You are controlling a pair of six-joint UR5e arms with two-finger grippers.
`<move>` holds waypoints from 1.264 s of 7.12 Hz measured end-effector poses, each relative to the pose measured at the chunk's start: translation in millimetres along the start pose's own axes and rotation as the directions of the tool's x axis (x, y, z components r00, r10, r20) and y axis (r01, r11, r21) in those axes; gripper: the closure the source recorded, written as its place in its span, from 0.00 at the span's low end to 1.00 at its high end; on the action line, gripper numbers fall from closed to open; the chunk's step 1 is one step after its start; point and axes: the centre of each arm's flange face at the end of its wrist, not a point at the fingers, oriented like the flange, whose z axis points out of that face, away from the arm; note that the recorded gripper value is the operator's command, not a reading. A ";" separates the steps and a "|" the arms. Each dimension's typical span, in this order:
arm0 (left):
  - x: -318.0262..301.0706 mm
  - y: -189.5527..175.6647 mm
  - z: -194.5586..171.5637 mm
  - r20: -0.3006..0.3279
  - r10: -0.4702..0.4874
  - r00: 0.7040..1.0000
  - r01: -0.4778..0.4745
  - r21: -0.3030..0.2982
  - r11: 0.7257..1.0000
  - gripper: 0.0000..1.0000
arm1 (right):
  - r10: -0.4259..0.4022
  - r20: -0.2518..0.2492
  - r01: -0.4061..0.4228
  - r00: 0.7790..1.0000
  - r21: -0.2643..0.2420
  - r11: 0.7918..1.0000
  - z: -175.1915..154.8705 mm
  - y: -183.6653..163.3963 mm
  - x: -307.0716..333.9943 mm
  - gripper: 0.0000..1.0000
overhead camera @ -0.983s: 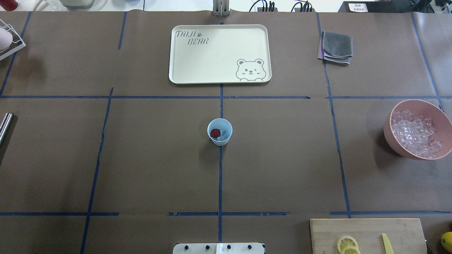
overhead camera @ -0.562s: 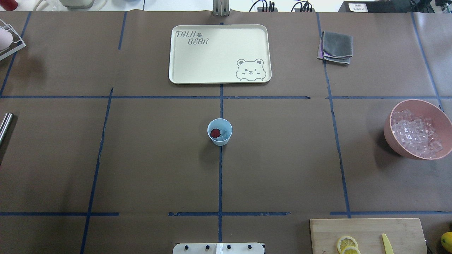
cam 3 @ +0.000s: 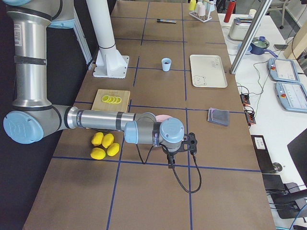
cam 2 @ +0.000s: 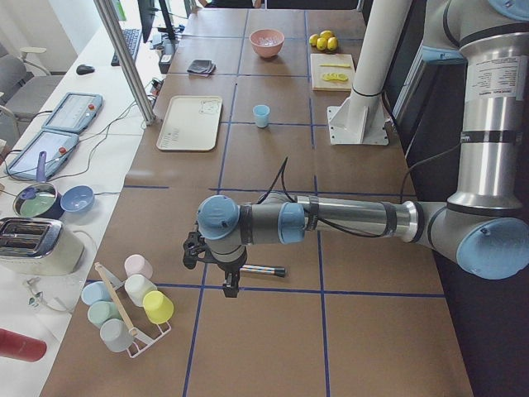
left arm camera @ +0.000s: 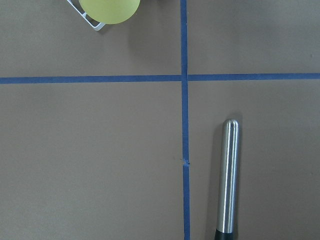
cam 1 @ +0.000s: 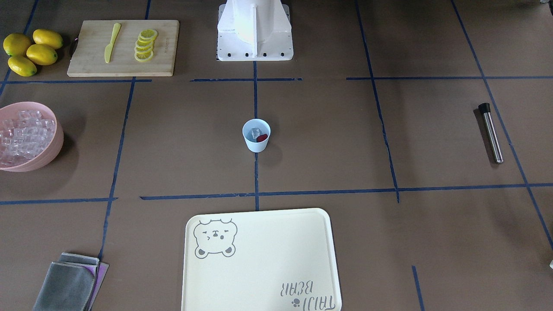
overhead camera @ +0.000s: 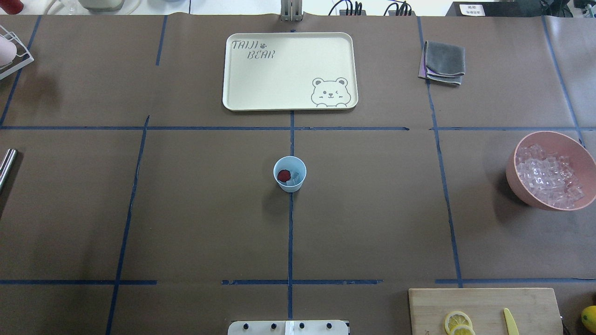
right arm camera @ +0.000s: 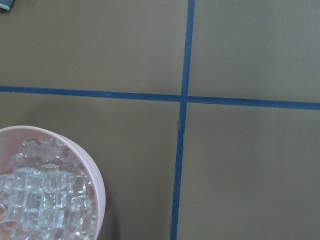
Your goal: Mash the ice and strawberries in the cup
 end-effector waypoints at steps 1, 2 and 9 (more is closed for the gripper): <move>0.2 0.0 -0.1 0.000 0.001 1.000 -0.001 0.000 1.000 0.00 | 0.008 0.002 -0.008 1.000 0.003 1.000 -0.9 -5.3 3.8 0.01; 0.1 0.0 -0.4 0.000 0.001 1.000 -0.001 0.001 1.000 0.00 | 0.013 0.004 -0.014 1.000 0.006 1.000 -1.8 -8.6 6.5 0.01; -0.2 0.1 -0.9 0.001 0.003 1.000 -0.003 0.002 1.000 0.00 | 0.012 0.003 -0.013 1.000 0.011 1.000 -2.9 -11.1 7.9 0.01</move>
